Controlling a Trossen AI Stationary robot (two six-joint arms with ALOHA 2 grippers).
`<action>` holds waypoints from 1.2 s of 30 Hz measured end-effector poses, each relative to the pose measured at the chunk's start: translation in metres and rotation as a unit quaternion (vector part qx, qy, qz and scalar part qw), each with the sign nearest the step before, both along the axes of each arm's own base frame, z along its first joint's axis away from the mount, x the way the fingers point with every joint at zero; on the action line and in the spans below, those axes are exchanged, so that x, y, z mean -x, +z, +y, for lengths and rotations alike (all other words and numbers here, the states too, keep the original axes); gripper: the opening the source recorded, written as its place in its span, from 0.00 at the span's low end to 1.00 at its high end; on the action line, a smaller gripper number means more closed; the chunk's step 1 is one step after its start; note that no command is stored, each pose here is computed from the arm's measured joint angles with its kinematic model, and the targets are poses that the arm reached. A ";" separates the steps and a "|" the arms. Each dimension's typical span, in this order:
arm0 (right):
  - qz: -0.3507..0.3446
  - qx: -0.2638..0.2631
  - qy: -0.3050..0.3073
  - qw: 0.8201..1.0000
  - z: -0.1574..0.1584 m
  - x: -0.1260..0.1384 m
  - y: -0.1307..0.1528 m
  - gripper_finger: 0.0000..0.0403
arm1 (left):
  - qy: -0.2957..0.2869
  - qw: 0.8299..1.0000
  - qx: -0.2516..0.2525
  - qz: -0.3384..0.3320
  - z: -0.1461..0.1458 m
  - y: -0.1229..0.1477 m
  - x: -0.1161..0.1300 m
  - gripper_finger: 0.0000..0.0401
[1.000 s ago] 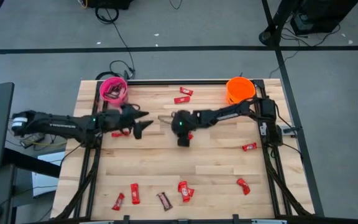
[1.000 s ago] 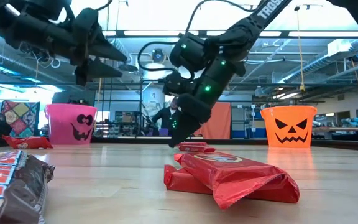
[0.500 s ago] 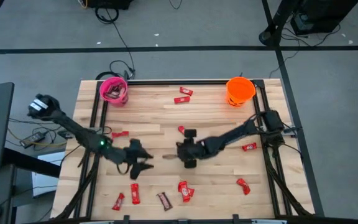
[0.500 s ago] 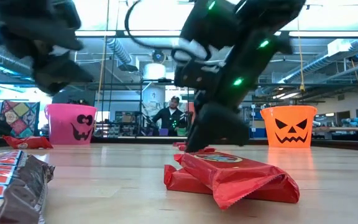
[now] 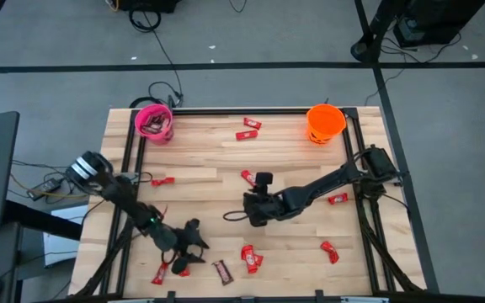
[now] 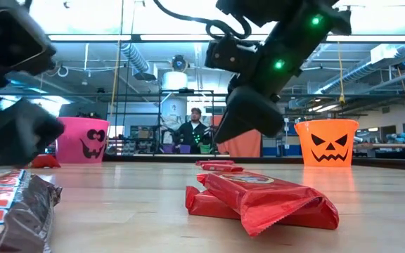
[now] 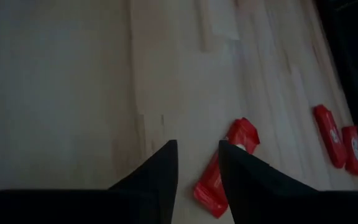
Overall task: Sort candy by brand, put in halloween buckets
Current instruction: Put the brown chocolate bar into the pink bucket
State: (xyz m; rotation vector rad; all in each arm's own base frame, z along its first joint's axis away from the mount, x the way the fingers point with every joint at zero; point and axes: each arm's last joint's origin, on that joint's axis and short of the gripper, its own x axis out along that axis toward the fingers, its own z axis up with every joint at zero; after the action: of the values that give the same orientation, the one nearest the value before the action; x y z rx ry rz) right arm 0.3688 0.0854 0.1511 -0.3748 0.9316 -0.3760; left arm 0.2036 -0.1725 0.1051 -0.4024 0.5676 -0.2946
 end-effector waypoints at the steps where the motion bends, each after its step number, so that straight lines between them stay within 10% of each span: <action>1: 0.000 -0.005 -0.005 1.000 -0.002 0.000 0.000 0.32 | -0.006 1.000 -0.003 0.005 -0.005 -0.004 -0.001 0.61; 16: -0.008 -0.045 -0.026 0.999 -0.008 -0.002 -0.001 0.32 | 0.008 0.998 -0.057 0.002 -0.038 -0.025 -0.022 0.48; 29: -0.003 -0.046 -0.024 0.999 -0.006 -0.001 -0.001 0.32 | 0.013 0.998 -0.063 0.007 -0.036 -0.027 -0.022 0.04; 36: 0.008 -0.041 -0.011 0.999 -0.001 0.002 -0.002 0.32 | 0.014 0.998 -0.067 0.009 -0.028 -0.019 -0.026 0.02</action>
State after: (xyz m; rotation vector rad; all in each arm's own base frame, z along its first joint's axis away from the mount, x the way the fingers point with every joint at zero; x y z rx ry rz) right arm 0.3671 0.0842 0.1490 -0.2936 0.9635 -0.3544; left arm 0.2294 -0.2008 0.0859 -0.2825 0.5955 -0.2244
